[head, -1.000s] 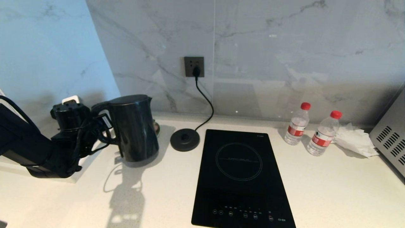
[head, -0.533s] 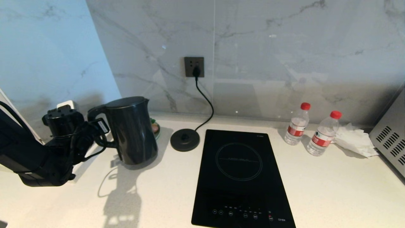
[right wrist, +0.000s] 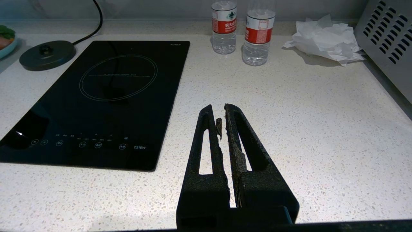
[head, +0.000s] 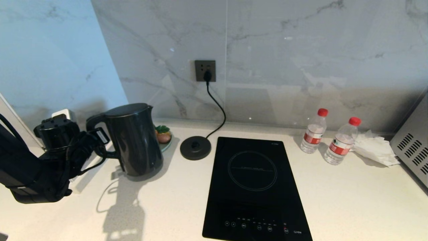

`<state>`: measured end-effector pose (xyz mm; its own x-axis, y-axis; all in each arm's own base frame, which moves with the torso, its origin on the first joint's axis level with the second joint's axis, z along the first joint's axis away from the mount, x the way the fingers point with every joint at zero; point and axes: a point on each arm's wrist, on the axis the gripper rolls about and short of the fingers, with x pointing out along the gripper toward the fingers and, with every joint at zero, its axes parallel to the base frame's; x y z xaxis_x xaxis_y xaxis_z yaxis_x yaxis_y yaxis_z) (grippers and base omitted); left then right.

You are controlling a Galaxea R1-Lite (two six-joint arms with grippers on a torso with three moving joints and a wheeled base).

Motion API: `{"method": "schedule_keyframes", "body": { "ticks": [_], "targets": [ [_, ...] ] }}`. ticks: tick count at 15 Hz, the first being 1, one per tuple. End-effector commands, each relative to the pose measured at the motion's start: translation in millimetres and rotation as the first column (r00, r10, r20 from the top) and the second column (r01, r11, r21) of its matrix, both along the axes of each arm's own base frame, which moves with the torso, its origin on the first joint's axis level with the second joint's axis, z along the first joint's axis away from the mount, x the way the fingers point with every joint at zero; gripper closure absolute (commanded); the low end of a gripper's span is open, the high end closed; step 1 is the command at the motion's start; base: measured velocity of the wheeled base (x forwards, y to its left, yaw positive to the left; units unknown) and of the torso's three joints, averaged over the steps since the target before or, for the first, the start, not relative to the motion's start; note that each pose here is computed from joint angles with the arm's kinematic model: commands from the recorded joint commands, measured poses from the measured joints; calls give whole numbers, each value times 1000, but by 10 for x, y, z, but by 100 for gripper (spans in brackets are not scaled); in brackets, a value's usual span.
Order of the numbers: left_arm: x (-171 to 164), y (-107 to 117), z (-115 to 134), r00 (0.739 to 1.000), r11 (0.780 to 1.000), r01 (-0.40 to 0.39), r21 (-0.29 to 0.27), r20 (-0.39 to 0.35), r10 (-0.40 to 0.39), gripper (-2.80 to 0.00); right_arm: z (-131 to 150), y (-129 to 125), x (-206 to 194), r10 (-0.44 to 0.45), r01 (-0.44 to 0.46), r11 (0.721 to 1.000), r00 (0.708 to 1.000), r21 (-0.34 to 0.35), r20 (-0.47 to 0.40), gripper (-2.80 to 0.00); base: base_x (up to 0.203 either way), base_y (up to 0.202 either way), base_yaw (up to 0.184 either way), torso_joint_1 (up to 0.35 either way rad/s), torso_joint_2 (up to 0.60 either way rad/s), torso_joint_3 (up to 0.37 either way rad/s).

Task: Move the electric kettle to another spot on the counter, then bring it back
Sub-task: Place it by the sink

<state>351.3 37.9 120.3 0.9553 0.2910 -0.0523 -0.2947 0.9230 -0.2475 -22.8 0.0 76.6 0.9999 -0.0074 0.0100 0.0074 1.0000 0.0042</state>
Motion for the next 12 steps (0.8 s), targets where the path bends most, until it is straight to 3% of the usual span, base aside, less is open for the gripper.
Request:
{"method": "schedule_keyframes", "body": {
  "ticks": [1,6,12],
  "targets": [
    [-5,46,45,1000,1000,-13,-1,20,14,0,4,0,-1,0,0,1000,1000,0,2,0,0,0,0,0,0,0],
    [-17,66,124,999,1000,-21,-1,46,21,0,-1,0,0,0,0,1000,1000,-1,0,0,0,0,0,0,0,0],
    [-174,253,103,999,1000,-29,-6,21,29,0,0,0,0,0,0,1000,1000,0,0,0,0,0,0,0,0,0]
  ]
}}
